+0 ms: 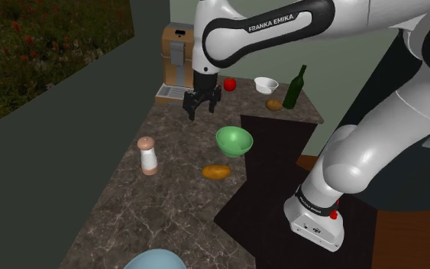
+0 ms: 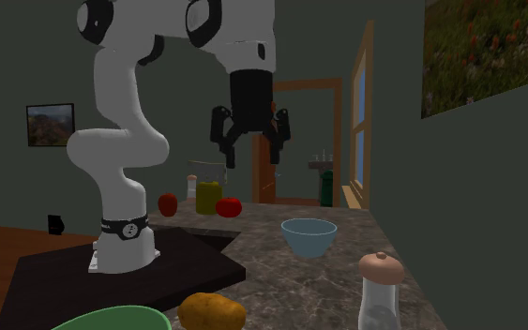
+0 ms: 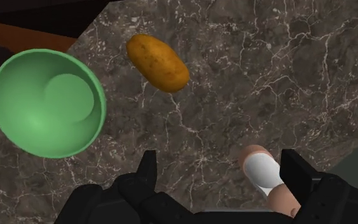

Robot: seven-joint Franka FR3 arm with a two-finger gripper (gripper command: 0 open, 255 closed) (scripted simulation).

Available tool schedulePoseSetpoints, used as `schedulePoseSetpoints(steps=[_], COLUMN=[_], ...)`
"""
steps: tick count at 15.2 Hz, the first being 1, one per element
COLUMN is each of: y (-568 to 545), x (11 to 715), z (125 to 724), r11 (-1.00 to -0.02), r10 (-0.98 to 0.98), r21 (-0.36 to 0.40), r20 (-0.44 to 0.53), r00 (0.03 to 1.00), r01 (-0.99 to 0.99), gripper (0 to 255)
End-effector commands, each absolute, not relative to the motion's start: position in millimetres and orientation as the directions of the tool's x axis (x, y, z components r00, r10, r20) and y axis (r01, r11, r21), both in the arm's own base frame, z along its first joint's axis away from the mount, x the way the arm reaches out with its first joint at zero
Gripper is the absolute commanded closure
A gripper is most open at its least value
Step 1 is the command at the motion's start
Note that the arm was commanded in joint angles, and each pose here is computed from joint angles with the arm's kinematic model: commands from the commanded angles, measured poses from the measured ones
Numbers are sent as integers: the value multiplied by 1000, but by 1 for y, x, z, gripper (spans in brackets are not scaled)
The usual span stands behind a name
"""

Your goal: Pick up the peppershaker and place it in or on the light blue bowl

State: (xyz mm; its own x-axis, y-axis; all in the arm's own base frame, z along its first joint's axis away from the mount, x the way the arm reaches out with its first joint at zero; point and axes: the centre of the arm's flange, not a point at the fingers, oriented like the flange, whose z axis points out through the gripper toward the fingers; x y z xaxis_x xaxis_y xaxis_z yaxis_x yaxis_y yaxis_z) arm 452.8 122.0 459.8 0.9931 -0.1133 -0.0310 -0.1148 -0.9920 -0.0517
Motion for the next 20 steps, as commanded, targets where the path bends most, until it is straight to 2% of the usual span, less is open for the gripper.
schedulePoseSetpoints(steps=[1, 17, 20], y=[135, 238, 242], x=[468, 603, 607], z=[443, 331, 318], r11=[-990, -972, -972], r10=[-124, -203, -205], r21=[-60, -116, -117], r20=[-29, -17, -17], r00=[992, 979, 979], r01=[-125, -204, -206], gripper=[0, 0, 0])
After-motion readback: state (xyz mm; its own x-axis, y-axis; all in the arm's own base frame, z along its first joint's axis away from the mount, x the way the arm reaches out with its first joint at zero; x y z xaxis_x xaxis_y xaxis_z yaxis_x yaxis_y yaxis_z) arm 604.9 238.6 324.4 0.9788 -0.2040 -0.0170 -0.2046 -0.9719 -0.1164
